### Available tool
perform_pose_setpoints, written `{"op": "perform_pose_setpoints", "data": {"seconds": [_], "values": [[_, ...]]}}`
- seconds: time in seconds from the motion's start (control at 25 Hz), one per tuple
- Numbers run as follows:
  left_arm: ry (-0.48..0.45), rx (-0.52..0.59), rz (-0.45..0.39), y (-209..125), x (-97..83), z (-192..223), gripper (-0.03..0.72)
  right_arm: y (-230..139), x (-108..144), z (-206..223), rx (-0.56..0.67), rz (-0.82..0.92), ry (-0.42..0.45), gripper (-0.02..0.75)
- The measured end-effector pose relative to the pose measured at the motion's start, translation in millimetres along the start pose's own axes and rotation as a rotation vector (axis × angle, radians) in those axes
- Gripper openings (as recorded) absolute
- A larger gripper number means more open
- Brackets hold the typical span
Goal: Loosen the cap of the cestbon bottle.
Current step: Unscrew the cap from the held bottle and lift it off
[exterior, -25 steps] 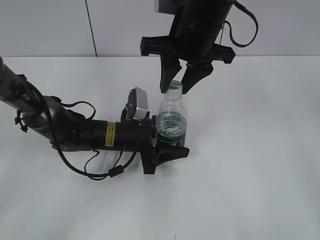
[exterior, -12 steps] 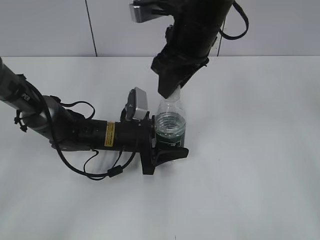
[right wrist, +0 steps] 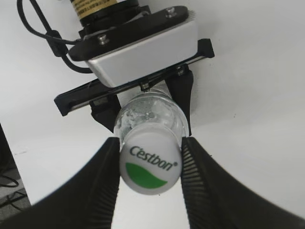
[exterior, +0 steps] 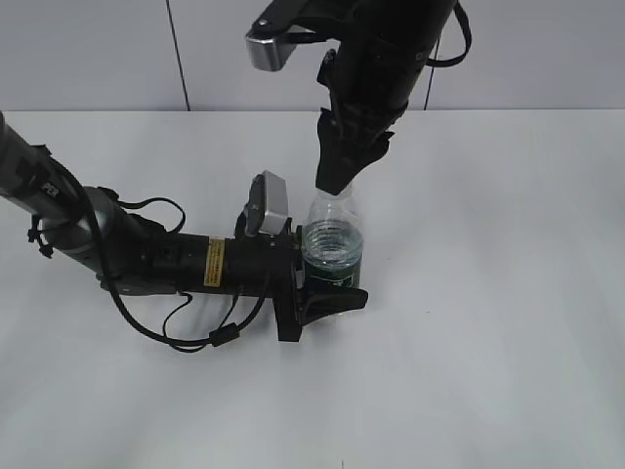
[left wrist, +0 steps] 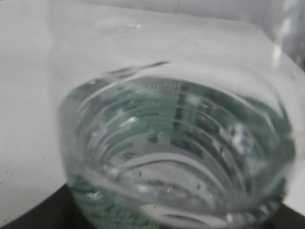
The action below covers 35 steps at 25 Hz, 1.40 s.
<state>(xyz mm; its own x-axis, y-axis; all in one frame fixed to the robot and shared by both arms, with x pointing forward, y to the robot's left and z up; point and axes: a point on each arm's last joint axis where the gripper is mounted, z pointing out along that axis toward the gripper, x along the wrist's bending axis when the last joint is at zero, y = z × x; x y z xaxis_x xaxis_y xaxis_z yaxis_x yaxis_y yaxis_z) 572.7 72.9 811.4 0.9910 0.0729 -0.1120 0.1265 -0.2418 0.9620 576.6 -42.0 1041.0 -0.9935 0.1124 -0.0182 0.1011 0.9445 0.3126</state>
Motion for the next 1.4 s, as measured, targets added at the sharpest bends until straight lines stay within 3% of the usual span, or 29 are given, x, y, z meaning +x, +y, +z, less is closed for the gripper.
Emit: {"op": "perform_pose_setpoints", "data": {"seconds": [0.32, 0.84, 1.4], "values": [[-0.008, -0.005, 0.002, 0.3, -0.4, -0.6, 0.425, -0.1, 0.0, 0.0, 0.001, -0.209, 0.0, 0.298], [-0.009, -0.006, 0.002, 0.3, -0.4, -0.8, 0.425, 0.3, 0.3, 0.0, -0.003, -0.229, 0.003, 0.311], [-0.021, -0.007, 0.0, -0.3, -1.5, -0.7, 0.425, 1.4, 1.1, 0.0, -0.016, -0.179, 0.01, 0.482]]}}
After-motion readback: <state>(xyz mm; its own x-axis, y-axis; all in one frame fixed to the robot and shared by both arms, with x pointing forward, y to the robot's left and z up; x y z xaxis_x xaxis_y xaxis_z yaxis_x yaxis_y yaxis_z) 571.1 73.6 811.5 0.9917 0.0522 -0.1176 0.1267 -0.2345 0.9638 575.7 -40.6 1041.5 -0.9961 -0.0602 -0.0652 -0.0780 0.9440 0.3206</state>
